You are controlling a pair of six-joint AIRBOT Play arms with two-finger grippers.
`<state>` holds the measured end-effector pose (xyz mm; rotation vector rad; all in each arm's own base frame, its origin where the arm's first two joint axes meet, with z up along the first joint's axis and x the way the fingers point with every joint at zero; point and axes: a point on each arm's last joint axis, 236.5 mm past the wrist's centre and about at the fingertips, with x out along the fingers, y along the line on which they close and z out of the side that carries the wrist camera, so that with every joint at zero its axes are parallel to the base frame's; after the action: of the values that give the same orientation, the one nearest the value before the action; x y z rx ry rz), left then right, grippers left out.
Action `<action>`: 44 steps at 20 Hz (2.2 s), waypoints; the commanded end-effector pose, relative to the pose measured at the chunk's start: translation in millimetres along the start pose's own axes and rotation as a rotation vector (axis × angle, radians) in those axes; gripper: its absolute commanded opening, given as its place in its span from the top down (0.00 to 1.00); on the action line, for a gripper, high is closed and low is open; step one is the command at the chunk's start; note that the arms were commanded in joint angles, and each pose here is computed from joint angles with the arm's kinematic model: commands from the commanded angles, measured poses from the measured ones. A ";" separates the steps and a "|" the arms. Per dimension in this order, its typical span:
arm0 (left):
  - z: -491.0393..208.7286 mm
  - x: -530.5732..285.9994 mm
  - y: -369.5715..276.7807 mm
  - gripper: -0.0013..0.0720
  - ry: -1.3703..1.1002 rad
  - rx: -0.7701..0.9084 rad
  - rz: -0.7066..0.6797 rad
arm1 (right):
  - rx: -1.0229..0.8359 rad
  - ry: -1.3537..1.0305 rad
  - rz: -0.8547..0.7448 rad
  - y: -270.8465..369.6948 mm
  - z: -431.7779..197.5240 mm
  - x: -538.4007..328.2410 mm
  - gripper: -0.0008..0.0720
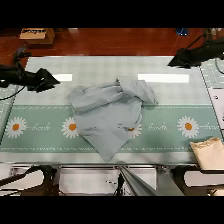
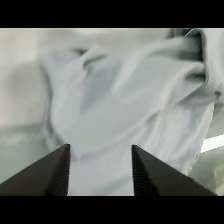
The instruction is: Fold the shirts.
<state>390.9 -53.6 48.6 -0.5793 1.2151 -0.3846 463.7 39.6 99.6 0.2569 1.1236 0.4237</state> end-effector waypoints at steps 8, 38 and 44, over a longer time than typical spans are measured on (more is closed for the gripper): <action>-202.5 36.3 40.4 0.13 0.423 -0.234 -0.010 | 0.286 0.405 0.082 -54.5 -157.0 -9.5 0.55; -202.8 143.0 -5.6 0.96 0.404 -0.154 -0.104 | 0.289 0.354 0.246 1.7 -190.6 77.0 0.36; -192.0 131.1 -17.4 0.96 0.347 -0.071 -0.125 | 0.272 0.364 0.182 38.3 -227.8 141.8 0.26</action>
<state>248.3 -179.0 -96.9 -0.6756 1.5649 -0.5336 299.6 114.0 -75.1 0.5384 1.5545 0.5423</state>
